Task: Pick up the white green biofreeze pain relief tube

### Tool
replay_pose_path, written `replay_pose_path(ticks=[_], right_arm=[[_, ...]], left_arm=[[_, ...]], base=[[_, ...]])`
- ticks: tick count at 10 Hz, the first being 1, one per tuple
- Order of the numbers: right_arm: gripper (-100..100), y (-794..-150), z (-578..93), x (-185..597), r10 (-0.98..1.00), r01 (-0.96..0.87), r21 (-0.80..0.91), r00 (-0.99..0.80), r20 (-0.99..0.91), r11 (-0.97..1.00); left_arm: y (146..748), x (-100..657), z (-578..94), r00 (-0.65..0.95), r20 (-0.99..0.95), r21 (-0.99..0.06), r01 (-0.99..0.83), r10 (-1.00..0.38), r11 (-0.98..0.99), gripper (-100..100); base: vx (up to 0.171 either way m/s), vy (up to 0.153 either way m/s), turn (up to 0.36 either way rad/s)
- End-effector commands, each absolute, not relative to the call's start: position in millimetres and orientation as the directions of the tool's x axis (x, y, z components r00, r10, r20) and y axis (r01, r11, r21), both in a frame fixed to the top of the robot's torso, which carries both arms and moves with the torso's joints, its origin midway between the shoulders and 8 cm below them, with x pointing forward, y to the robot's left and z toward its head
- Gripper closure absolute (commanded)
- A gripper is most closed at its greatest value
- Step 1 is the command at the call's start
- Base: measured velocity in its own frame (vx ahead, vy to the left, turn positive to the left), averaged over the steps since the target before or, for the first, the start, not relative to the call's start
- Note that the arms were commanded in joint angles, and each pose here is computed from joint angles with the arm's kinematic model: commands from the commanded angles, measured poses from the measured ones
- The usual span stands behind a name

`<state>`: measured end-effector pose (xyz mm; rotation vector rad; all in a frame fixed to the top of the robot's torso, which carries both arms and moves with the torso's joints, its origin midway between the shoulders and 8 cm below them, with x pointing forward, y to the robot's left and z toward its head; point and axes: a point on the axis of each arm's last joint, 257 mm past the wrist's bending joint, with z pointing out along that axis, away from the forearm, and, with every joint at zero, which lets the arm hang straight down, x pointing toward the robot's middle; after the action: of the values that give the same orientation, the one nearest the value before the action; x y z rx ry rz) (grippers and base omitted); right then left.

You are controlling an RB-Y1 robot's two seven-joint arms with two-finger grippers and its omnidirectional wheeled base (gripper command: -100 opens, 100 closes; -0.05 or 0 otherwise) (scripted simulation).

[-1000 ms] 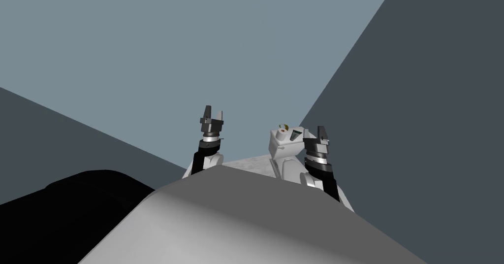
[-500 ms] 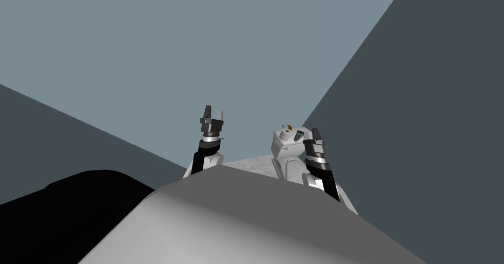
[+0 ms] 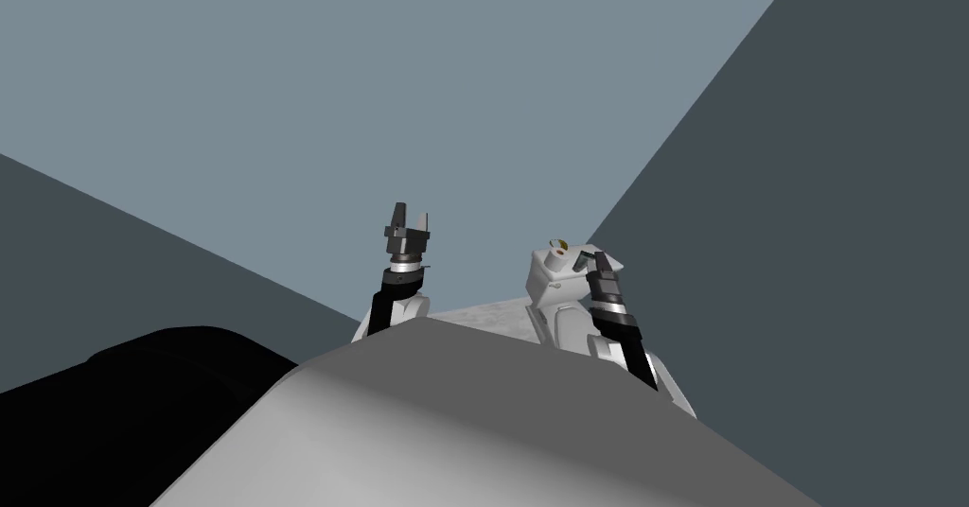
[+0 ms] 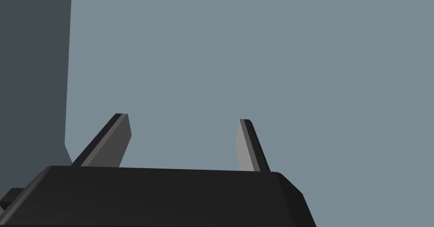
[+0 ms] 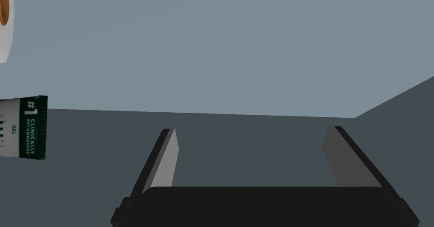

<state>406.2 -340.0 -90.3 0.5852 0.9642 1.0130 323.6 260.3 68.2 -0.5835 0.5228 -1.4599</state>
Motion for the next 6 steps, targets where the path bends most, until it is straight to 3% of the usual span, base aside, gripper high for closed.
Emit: replay_pose_path(ticks=[1, 6], right_arm=[[-100, -349, -102, 413, 0.885, -0.404, 0.788, 0.204, -0.418, 0.465], [-100, -390, -139, 430, 0.791, -0.273, 0.743, 0.243, -0.562, 0.611]], left_arm=[[260, 324, 68, 0.049, 0.023, -0.653, 0.757, -0.999, 0.022, 0], [260, 324, 68, 0.049, 0.023, -0.653, 0.757, -0.999, 0.022, 0]], base=[[-0.006, 0.086, -0.003], [0.000, 0.086, 0.009]])
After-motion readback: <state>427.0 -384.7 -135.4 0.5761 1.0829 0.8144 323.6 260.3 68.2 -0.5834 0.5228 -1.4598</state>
